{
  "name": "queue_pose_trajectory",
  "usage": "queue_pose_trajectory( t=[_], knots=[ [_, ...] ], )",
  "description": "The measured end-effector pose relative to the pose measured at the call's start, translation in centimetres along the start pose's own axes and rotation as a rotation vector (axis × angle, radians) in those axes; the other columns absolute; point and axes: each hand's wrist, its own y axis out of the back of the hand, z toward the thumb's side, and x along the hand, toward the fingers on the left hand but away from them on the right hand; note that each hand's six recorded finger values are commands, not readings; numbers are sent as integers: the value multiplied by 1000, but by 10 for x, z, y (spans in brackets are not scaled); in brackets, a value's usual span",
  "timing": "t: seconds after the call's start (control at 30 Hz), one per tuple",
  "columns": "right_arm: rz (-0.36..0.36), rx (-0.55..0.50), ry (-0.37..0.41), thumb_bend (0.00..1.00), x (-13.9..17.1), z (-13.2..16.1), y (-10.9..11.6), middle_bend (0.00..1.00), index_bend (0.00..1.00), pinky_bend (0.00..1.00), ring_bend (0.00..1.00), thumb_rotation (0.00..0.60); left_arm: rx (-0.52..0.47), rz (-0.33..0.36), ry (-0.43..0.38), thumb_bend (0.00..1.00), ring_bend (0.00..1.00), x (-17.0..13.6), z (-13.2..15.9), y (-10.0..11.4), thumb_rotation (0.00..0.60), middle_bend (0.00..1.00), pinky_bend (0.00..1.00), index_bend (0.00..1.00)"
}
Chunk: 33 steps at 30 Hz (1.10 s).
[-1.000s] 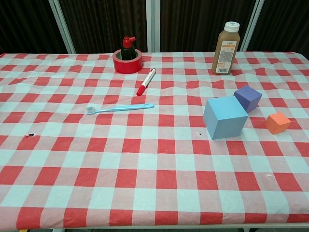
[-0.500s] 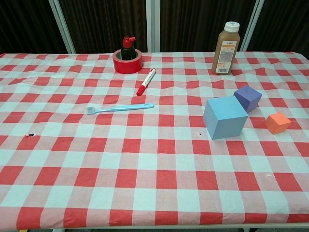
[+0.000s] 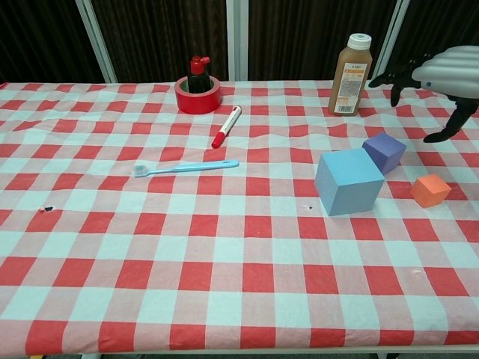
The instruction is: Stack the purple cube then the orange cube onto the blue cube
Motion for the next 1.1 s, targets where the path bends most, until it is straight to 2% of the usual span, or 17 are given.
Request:
queue_pose_trajectory(
  t=[0.4,0.73,0.9,1.1],
  knots=[
    [40,-4,53,94,-18,19,-11,274,3,0,0,600,-8,35,-20,121,88,6,5,9,600,117,224,134],
    [79,11,61,98,-29,24,-22,338,8,1,33,600,12,47,25,121,88,5,-13,13,600,118,224,134],
    [69,11,61,138,-33,25,-23,421,78,22,96,600,16,44,34,121,88,4,-17,14,600,118,224,134],
    [44,-2,57,153,-33,23,-17,440,98,33,115,600,8,44,35,122,88,5,-17,14,600,118,224,134]
  ],
)
